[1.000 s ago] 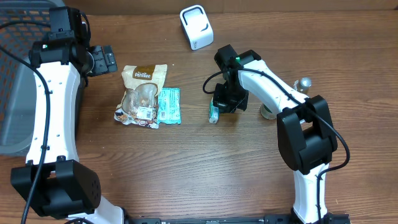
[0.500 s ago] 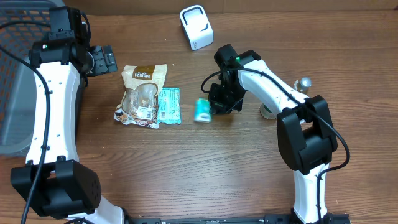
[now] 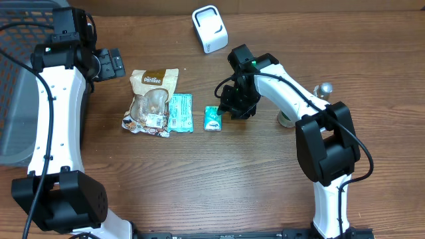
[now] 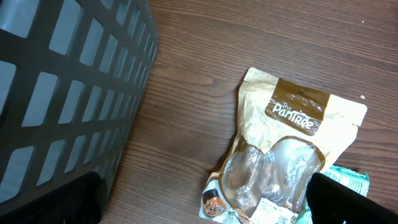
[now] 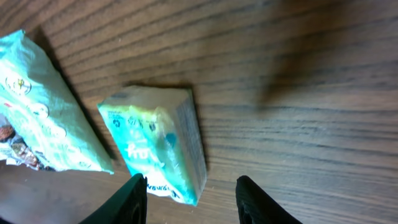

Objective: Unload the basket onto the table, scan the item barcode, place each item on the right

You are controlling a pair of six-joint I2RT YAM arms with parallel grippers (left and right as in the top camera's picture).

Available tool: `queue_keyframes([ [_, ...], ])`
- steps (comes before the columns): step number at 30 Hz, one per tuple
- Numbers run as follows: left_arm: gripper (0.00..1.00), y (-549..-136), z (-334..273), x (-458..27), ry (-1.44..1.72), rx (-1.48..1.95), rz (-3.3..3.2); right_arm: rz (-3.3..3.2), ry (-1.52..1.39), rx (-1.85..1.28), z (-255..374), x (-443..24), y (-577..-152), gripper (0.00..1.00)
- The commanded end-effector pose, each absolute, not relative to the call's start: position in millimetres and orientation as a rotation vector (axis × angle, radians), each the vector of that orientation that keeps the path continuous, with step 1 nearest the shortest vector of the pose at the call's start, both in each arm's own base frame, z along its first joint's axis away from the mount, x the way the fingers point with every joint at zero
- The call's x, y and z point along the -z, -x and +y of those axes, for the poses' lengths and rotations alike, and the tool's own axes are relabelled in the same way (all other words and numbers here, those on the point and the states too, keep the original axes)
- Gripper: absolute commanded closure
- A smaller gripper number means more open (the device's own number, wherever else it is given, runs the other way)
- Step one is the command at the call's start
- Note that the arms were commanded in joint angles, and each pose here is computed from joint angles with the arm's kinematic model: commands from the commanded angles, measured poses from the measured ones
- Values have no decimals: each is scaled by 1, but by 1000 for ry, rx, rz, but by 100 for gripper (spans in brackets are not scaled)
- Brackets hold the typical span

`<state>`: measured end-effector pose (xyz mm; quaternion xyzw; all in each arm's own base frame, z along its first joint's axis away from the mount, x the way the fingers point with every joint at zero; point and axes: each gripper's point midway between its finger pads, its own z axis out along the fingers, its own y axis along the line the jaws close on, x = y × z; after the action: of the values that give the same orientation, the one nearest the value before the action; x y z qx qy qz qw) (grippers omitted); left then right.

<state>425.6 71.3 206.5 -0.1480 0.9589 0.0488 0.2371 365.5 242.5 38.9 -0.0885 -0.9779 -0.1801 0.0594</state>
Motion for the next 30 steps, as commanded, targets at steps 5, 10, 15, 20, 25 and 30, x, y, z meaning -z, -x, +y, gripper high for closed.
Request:
queue_keyframes([
  [5, 0, -427, 77, -213, 414, -154, 2609, -3054, 191, 485, 253, -41, -367, 58],
  [10, 0, -427, 77, -213, 414, -154, 2609, -3113, 140, 439, 262, -39, -368, 58],
  [15, 0, -427, 77, -213, 414, -154, 2609, -3141, 130, 404, 263, -38, -368, 59],
  [20, 0, -427, 77, -213, 414, -154, 2609, -3140, 126, 402, 264, -38, -367, 59],
  [25, 0, -427, 77, -213, 414, -154, 2609, -3137, 126, 399, 264, -38, -367, 59],
  [30, 0, -427, 77, -213, 414, -154, 2609, -3130, 127, 387, 262, -34, -364, 61],
])
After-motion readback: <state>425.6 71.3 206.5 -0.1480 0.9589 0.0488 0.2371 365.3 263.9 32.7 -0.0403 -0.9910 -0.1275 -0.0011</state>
